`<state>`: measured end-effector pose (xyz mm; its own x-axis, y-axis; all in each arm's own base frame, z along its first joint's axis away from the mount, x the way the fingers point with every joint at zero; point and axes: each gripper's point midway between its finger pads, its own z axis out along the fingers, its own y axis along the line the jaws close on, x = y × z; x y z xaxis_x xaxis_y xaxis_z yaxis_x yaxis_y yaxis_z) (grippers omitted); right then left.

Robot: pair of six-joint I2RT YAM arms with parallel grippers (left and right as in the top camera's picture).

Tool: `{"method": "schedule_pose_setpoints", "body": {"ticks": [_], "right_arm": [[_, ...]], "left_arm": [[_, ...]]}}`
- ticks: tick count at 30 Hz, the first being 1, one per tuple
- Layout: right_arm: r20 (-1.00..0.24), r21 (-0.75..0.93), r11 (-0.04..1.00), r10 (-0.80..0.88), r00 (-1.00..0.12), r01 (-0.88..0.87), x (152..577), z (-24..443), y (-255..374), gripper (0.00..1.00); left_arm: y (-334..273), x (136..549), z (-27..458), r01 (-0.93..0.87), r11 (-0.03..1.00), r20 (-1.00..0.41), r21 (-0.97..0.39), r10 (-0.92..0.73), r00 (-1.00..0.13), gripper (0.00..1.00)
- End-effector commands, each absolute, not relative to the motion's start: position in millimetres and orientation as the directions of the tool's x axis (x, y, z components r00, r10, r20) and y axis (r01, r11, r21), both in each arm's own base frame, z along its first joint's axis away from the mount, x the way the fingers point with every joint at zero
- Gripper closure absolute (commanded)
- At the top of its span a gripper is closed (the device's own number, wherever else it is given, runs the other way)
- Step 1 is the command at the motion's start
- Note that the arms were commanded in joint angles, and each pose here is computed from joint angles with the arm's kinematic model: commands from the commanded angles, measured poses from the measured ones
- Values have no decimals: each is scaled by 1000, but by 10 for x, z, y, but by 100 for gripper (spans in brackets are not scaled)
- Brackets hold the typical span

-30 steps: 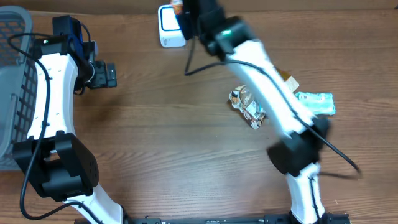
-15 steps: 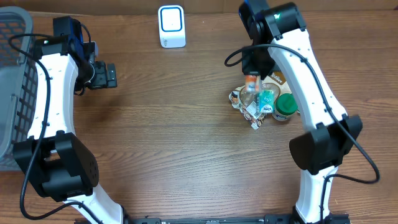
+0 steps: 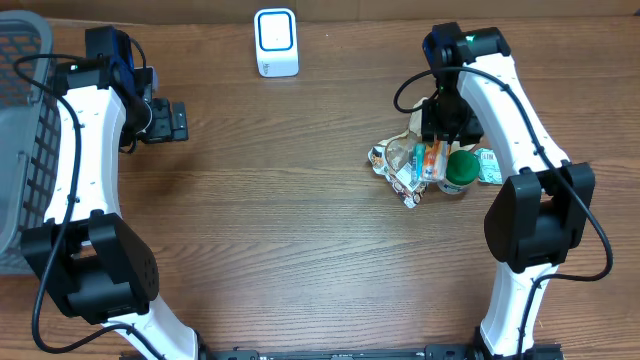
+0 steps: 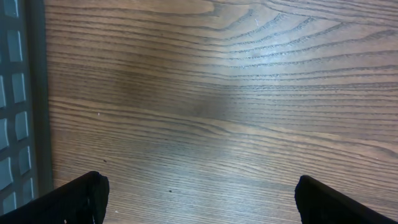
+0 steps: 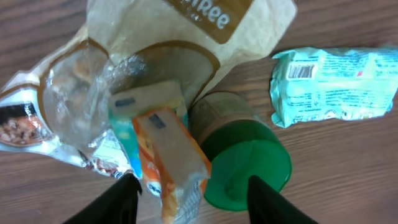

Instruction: Scan the item barcode

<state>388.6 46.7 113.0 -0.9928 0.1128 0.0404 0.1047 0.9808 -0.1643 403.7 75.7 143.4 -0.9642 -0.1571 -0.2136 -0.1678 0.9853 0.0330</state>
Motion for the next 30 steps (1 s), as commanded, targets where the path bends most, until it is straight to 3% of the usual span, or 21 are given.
{"method": "schedule_pose_setpoints", "body": {"ticks": [1, 7, 9, 11, 13, 20, 30], "right_arm": [[25, -99, 995, 35, -999, 33, 3926, 1262, 585, 40], [-119, 27, 1000, -7, -993, -11, 4011, 1926, 909, 32], [-210, 70, 996, -31, -977, -47, 3958, 2349, 1057, 23], [-307, 103, 991, -55, -950, -91, 3884, 2732, 1200, 5], [-388, 147, 979, -73, -919, -140, 3743, 3067, 1343, 0], [-592, 186, 943, -116, -797, -275, 3104, 3915, 1499, 0], [-686, 198, 937, -78, -723, -289, 2757, 4303, 1347, 0]], "left_arm": [[781, 4069, 1525, -161, 986, -240, 38, -147, -960, 0], [780, 4069, 1525, -161, 986, -240, 37, -147, -960, 0], [778, 4069, 1525, -160, 986, -240, 37, -147, -960, 1], [779, 4069, 1525, -160, 986, -240, 38, -147, -960, 0], [780, 4069, 1525, -161, 986, -240, 37, -147, -960, 1], [780, 4069, 1525, -161, 986, -240, 37, -147, -960, 0], [781, 4069, 1525, -161, 986, -240, 38, -147, -960, 0]]}}
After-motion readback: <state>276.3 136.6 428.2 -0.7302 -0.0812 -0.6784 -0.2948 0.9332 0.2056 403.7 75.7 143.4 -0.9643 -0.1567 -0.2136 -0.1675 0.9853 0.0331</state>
